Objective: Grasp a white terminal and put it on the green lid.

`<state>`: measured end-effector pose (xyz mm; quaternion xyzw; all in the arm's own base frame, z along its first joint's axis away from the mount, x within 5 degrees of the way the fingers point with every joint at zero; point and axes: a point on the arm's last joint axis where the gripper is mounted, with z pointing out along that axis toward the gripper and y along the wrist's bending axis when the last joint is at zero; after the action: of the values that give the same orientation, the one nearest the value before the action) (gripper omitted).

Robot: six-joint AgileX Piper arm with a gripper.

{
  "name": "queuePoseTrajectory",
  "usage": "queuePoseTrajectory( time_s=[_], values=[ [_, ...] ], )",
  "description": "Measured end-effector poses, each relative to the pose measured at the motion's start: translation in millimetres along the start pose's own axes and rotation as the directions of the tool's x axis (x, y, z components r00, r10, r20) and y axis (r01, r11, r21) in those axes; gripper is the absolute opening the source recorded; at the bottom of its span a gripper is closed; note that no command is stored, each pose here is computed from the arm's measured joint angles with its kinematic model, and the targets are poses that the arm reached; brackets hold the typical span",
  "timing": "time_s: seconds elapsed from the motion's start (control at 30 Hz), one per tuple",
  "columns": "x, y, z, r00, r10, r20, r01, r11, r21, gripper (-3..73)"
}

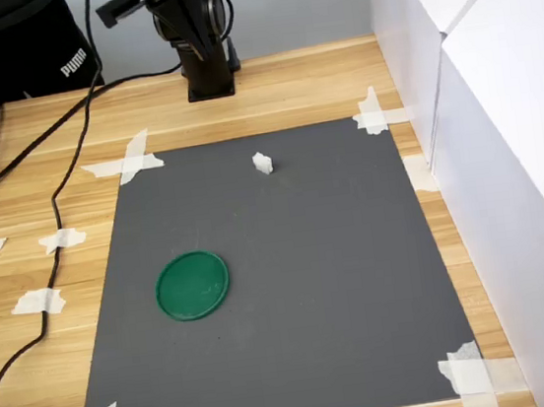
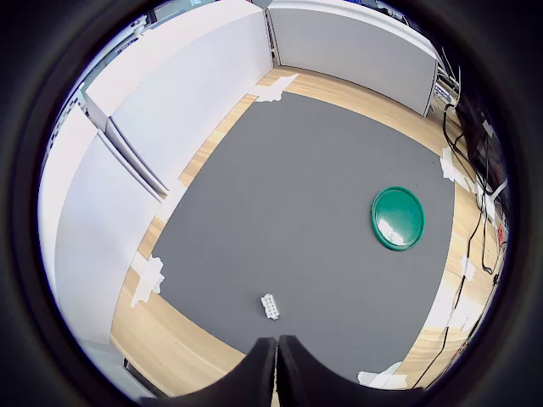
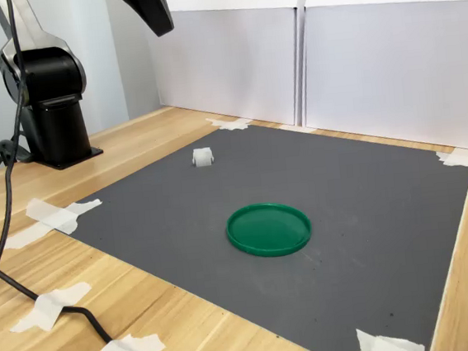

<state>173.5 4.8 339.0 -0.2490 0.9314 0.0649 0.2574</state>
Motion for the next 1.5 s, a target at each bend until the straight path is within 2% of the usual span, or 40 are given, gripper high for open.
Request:
queuePoseTrajectory(
  time_s=[0.27, 0.37, 0.5, 0.7, 0.8, 0.9, 1.03, 1.13, 1.23, 1.33, 1.5],
  values=[
    [-1, -10, 13, 0.997, -0.04, -0.064, 0.04, 0.999, 0.001, -1.6],
    [-2, -19, 19, 0.993, -0.065, -0.095, 0.069, 0.997, 0.045, -1.4],
    [-2, -27, 24, 0.982, -0.142, -0.121, 0.153, 0.985, 0.083, -1.4],
    [-5, -25, 34, 0.933, -0.306, -0.19, 0.319, 0.947, 0.044, 2.4],
    [-9, -14, 46, 0.884, -0.393, -0.254, 0.404, 0.915, -0.009, 7.5],
    [-14, -4, 60, 0.84, -0.443, -0.314, 0.448, 0.892, -0.06, 15.9],
    [-21, 12, 75, 0.816, -0.471, -0.335, 0.466, 0.879, -0.102, 33.8],
    [-27, 24, 81, 0.812, -0.489, -0.317, 0.482, 0.87, -0.107, 48.4],
    [-33, 37, 84, 0.801, -0.532, -0.274, 0.526, 0.844, -0.103, 59.1],
    [-36, 44, 85, 0.79, -0.56, -0.25, 0.552, 0.827, -0.108, 63.7],
    [-36, 45, 85, 0.799, -0.549, -0.246, 0.54, 0.835, -0.108, 65.0]
  ],
)
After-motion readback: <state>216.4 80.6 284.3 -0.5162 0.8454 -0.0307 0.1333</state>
